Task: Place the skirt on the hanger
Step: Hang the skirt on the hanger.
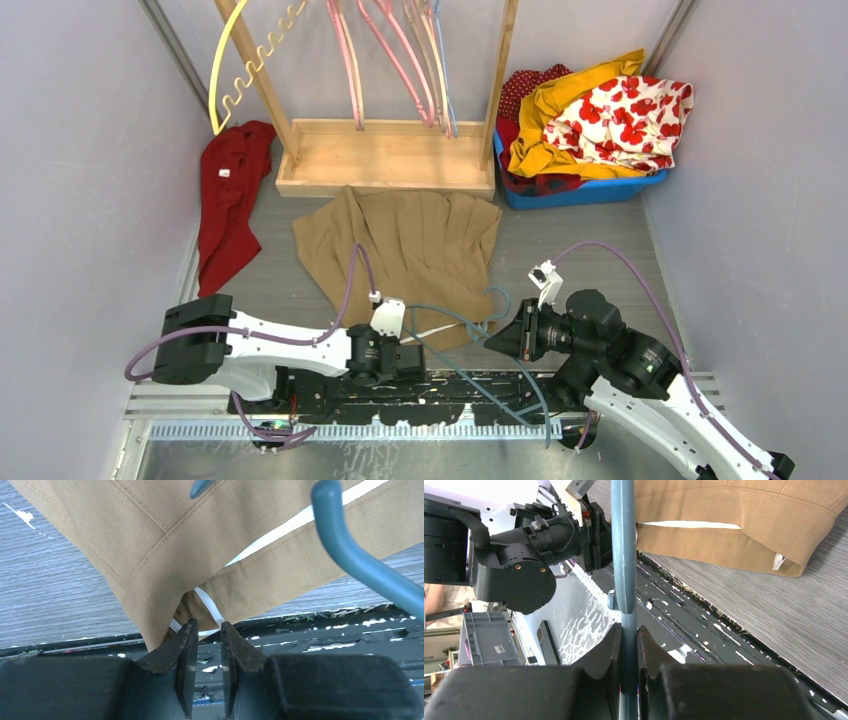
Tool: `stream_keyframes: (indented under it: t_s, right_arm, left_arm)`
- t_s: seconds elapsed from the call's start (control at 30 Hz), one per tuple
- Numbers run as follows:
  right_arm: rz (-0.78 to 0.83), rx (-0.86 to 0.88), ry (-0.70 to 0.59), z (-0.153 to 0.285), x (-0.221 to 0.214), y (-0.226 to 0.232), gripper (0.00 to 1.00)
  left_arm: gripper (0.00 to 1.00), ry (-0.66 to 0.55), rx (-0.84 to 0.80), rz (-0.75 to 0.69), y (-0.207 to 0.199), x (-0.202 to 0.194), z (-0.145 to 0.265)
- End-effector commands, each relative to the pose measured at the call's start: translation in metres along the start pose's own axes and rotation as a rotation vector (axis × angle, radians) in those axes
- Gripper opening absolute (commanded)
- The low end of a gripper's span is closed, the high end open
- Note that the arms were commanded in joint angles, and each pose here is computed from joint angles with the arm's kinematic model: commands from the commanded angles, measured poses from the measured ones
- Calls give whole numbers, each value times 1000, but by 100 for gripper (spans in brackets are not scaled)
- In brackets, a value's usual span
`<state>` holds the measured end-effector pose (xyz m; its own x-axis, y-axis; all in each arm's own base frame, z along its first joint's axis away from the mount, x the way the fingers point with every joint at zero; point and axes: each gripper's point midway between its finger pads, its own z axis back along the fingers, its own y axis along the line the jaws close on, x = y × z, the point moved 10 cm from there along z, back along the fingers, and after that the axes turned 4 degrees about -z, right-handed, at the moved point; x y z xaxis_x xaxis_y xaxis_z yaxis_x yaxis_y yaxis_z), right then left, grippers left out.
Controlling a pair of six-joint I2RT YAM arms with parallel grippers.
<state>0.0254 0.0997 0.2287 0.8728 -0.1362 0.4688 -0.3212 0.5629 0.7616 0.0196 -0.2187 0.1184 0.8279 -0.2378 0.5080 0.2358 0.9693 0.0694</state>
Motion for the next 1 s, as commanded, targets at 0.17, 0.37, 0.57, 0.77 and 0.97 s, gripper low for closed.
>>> stream_keyframes:
  t_s: [0.17,0.37,0.57,0.77,0.97]
  right_arm:
    - [16,56,-37,4,5,9,1]
    - [17,55,-35,4,5,9,1]
    - [18,53,-35,3,6,10,1]
    - [20,52,-35,2,7,10,1]
    - [23,53,-33,1,8,11,1]
  left_arm:
    - [24,-11,-30,-56,2,-1,-5]
    - [25,11,-62,-78,-2,0,-7]
    - [25,45,-86,-89,-2,-2,-11]
    - [25,50,-65,-61,6,-4,-15]
    - [22,33,-45,-36,17,-1,-13]
